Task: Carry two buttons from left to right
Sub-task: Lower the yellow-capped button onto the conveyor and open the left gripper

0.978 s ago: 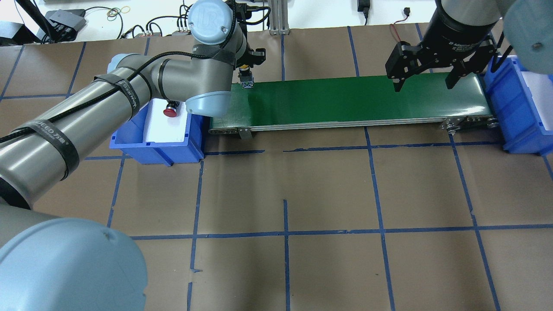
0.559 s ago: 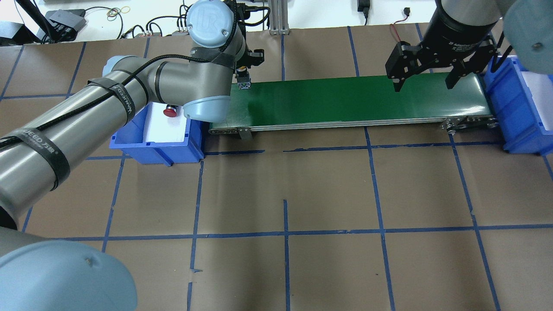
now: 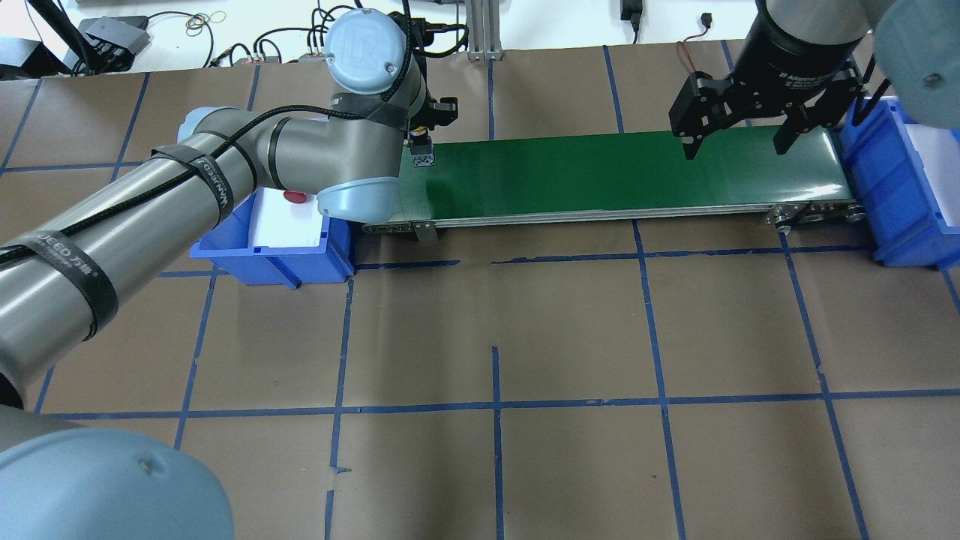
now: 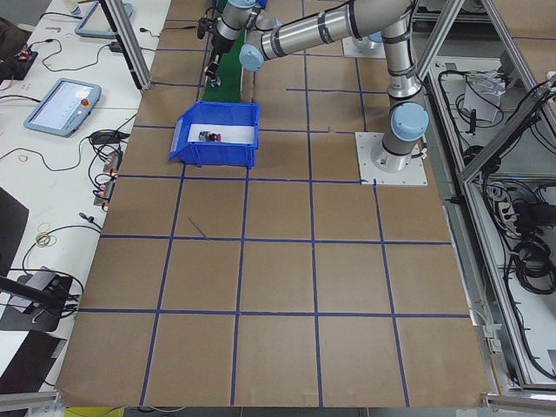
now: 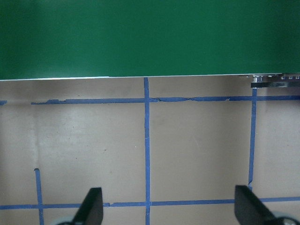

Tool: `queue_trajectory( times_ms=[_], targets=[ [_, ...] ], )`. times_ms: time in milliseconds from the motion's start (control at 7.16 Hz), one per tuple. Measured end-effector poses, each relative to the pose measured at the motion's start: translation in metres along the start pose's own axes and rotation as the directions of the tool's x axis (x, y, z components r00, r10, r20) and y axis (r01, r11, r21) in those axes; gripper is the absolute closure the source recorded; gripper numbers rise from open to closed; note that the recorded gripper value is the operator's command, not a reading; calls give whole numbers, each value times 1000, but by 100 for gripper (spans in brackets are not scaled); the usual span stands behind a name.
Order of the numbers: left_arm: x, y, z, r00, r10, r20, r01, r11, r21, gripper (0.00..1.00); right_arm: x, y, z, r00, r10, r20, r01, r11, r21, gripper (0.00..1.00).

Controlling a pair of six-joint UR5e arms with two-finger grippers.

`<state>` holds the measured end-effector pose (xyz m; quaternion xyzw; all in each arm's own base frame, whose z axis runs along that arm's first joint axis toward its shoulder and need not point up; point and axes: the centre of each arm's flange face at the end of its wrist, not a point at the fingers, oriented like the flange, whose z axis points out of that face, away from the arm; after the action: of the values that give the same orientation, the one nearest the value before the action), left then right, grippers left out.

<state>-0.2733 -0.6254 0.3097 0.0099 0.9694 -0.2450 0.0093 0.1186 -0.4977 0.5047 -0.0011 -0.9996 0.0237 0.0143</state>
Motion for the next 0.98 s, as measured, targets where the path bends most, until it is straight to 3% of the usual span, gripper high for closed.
queue_trajectory(
  times_ms=[559, 839, 978],
  targets=[
    [0, 3, 12, 1000, 1, 5, -1, 1000, -18, 98, 0, 0, 0, 1000, 0, 0, 0, 1000, 0, 0],
    [0, 4, 13, 1000, 1, 6, -1, 1000, -20, 86, 0, 0, 0, 1000, 0, 0, 0, 1000, 0, 0],
    [0, 4, 14, 1000, 1, 6, -1, 1000, -21, 12, 0, 0, 0, 1000, 0, 0, 0, 1000, 0, 0]
  ],
)
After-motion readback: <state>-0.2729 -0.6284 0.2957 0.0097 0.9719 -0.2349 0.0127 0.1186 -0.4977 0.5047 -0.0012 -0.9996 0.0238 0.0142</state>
